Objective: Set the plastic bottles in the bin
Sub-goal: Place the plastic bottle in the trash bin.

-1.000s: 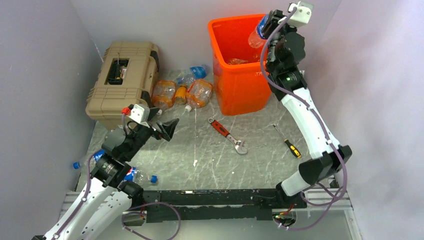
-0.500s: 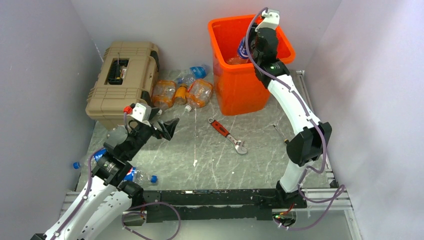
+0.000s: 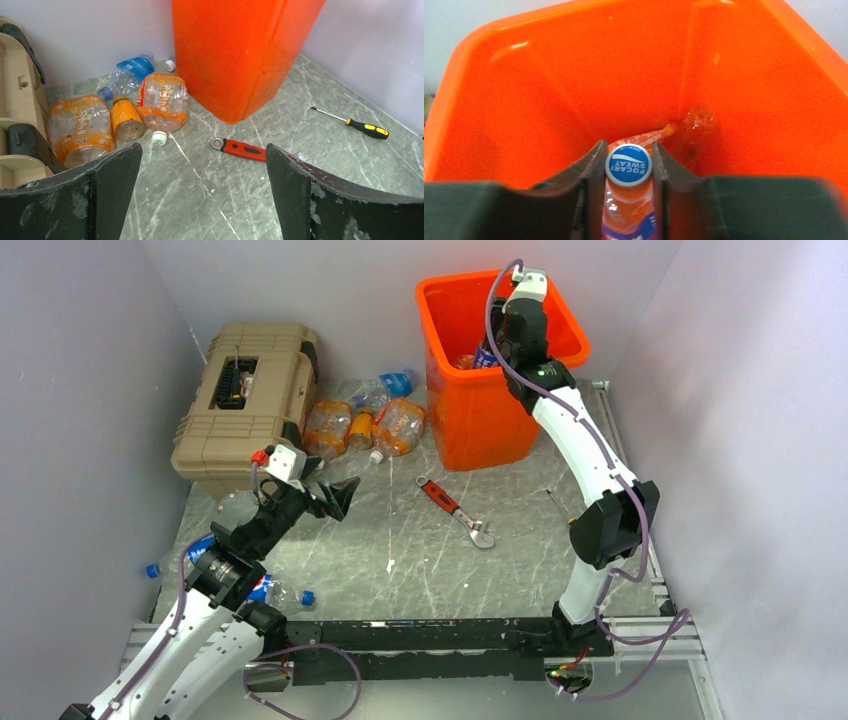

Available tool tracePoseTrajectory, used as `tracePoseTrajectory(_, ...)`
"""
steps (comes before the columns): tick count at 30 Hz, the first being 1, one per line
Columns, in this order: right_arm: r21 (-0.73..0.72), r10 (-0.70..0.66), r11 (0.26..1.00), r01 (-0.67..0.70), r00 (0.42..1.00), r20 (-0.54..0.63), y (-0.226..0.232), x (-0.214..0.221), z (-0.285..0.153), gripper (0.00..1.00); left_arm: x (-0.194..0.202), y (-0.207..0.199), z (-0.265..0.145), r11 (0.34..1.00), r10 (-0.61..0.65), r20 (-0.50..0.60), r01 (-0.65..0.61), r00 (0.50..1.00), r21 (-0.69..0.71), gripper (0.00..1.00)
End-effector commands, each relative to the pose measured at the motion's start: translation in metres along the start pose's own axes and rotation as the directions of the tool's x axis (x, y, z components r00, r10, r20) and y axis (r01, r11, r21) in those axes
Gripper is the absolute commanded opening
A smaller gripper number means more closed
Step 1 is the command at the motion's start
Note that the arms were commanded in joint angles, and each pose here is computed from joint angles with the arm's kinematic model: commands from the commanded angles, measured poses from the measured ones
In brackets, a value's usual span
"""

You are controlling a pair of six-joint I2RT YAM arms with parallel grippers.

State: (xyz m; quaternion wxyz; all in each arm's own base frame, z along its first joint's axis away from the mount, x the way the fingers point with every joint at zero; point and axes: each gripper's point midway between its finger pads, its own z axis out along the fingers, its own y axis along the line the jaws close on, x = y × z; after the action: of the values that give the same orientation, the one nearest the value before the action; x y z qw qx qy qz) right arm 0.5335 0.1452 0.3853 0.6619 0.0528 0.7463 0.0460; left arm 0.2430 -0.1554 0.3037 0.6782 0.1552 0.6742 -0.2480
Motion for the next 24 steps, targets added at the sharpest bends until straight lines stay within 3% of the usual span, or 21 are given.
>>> tracePoseTrajectory(1,-0.030,0.008,1.000,-0.007,0.998,0.058,0.012,-0.037,-0.018,0.16,-0.020,-0.007,0.000,1.000,0.003,0.042,-0.004,0.999,0.031,0.99)
tracePoseTrajectory(2,-0.025,0.010,1.000,-0.008,0.997,0.072,0.011,-0.044,-0.021,0.01,-0.020,-0.008,0.000,1.000,0.001,0.041,-0.002,0.999,0.031,0.99)
tracePoseTrajectory(8,-0.043,0.011,0.999,-0.007,0.995,0.103,0.013,-0.064,-0.037,0.00,-0.021,-0.008,-0.001,0.999,0.000,0.045,-0.001,0.999,0.033,0.99)
tracePoseTrajectory(9,-0.049,0.012,0.999,-0.007,0.995,0.100,0.014,-0.064,-0.039,0.09,-0.020,-0.009,0.000,0.999,-0.001,0.043,0.000,0.999,0.036,0.99)
tracePoseTrajectory(12,-0.068,0.014,0.998,-0.007,0.996,0.089,0.019,-0.064,-0.044,0.57,-0.019,-0.009,0.001,0.999,-0.003,0.037,0.002,0.999,0.037,0.99)
tracePoseTrajectory(16,-0.074,0.024,0.997,-0.017,0.995,0.094,0.022,-0.073,-0.054,0.90,-0.017,-0.008,0.002,0.999,-0.006,0.028,0.005,1.000,0.033,1.00)
tracePoseTrajectory(19,-0.107,0.057,0.993,-0.044,0.990,0.127,0.028,-0.093,-0.069,0.95,-0.016,-0.006,0.002,1.000,-0.004,0.025,0.003,1.000,0.023,0.99)
tracePoseTrajectory(24,-0.246,0.106,0.968,-0.047,0.966,0.235,0.063,-0.143,-0.129,0.92,-0.016,-0.001,0.002,1.000,-0.003,0.024,0.003,1.000,-0.005,0.99)
